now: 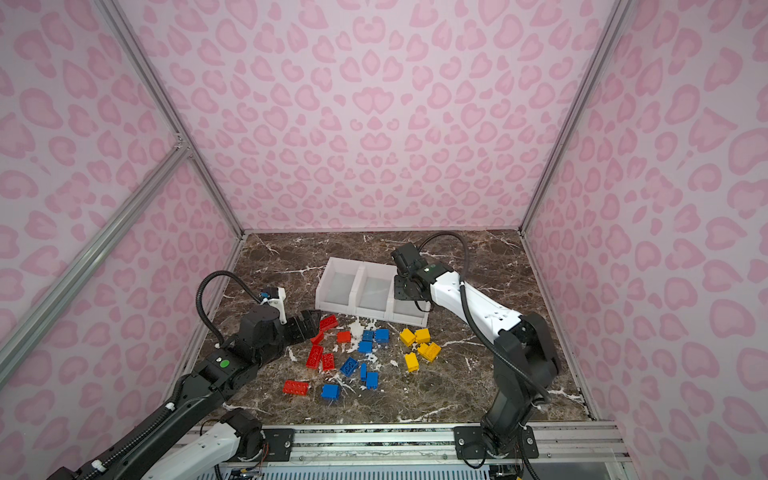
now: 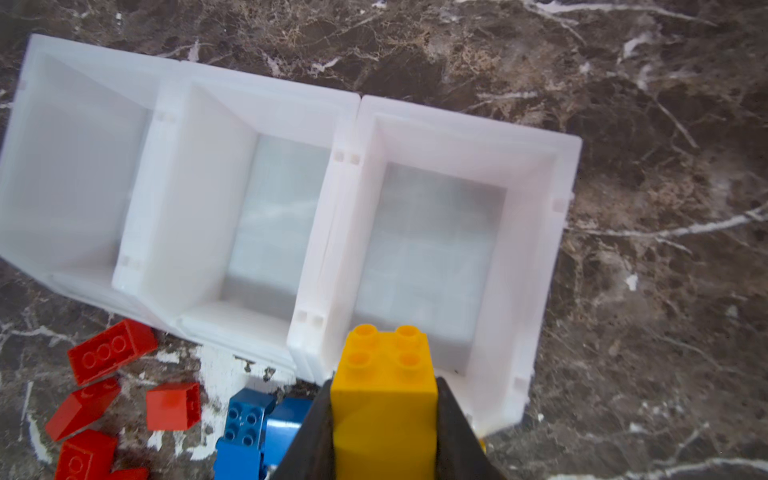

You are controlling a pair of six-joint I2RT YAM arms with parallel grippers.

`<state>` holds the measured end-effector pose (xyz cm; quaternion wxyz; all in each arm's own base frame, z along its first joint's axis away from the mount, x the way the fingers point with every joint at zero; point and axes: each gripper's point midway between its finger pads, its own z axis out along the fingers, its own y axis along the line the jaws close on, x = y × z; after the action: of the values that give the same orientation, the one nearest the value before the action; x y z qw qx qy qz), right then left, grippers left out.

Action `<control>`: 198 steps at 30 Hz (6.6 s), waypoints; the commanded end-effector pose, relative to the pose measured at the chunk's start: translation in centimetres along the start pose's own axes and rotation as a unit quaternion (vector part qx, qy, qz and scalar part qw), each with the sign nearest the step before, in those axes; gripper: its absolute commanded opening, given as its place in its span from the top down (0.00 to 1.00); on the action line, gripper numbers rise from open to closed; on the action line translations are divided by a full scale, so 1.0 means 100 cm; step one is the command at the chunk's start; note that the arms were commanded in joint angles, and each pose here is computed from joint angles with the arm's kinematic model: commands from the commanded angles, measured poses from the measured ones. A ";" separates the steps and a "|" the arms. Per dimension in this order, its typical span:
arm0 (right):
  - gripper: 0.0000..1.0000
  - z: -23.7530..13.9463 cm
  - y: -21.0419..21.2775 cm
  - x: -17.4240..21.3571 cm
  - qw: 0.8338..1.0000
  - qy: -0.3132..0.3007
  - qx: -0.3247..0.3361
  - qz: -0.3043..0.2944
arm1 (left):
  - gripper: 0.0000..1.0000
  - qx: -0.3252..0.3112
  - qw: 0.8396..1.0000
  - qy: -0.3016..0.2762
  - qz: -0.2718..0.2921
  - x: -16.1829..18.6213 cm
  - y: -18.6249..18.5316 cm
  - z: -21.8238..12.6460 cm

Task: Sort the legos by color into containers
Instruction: 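Carry the yellow brick over the farthest-side compartment and release it, then grasp a red brick with the left gripper while the right gripper withdraws, then lift the red brick into the compartment nearest the left arm and release, then lower the right gripper onto another yellow brick and close it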

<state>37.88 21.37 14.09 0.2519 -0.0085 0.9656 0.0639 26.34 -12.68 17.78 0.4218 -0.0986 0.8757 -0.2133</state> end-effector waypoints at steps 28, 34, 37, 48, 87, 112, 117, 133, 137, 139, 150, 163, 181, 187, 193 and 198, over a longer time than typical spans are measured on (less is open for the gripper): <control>0.35 0.062 -0.011 -0.018 0.999 0.047 -0.007 0.014 | 0.01 -0.036 0.998 0.031 -0.032 0.034 0.033 -0.012; 0.34 0.039 -0.011 -0.020 0.999 0.021 -0.018 0.018 | 0.02 -0.072 0.996 0.044 -0.017 0.042 0.048 -0.015; 0.33 0.027 -0.016 -0.013 0.999 0.017 -0.020 0.020 | 0.05 -0.090 0.994 0.058 -0.010 0.048 0.055 -0.014; 0.31 -0.016 -0.021 0.018 0.999 -0.012 -0.025 0.022 | 0.17 -0.126 0.983 0.134 0.021 0.074 0.062 0.005; 0.30 -0.033 -0.045 0.067 0.997 -0.014 -0.007 0.071 | 0.53 -0.180 0.951 0.229 0.104 0.116 0.065 0.072; 0.30 -0.041 -0.048 0.066 0.997 -0.023 -0.004 0.072 | 0.70 -0.115 0.977 0.127 0.130 0.016 -0.001 0.060; 0.30 -0.046 -0.048 0.065 0.997 -0.027 -0.004 0.069 | 0.69 -0.114 0.976 0.116 0.147 -0.028 -0.013 0.099; 0.30 -0.064 -0.063 0.094 0.995 -0.037 -0.001 0.092 | 0.61 -0.113 0.972 0.153 0.135 -0.053 -0.011 0.202; 0.30 -0.066 -0.066 0.095 0.995 -0.039 0.003 0.093 | 0.44 -0.108 0.975 0.146 0.128 -0.055 -0.012 0.197; 0.30 -0.066 -0.066 0.095 0.995 -0.039 0.004 0.091 | 0.40 -0.105 0.976 0.143 0.128 -0.056 -0.014 0.193; 0.29 -0.061 -0.066 0.097 0.995 -0.032 0.008 0.089 | 0.38 -0.073 0.982 0.135 0.107 -0.047 -0.018 0.157; 0.29 -0.038 -0.053 0.101 0.998 0.007 0.004 0.063 | 0.35 -0.023 0.992 0.111 0.062 0.002 -0.018 0.075; 0.29 -0.022 -0.040 0.124 0.999 0.033 0.009 0.036 | 0.34 -0.010 0.995 0.092 0.044 0.022 -0.020 0.049; 0.33 -0.011 -0.015 0.126 0.999 0.042 -0.007 -0.012 | 0.34 -0.011 0.994 0.096 0.043 0.031 -0.019 0.046; 0.35 0.003 0.009 0.122 0.995 0.053 -0.026 -0.076 | 0.34 -0.012 0.995 0.093 0.042 0.032 -0.017 0.040; 0.37 0.016 0.017 0.124 0.988 0.071 -0.033 -0.136 | 0.34 -0.017 0.996 0.085 0.036 0.033 -0.013 0.034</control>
<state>27.65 22.82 7.30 0.1935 -0.1006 0.9739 0.0626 27.04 -16.49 14.24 0.3466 -0.0434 0.9161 -0.1970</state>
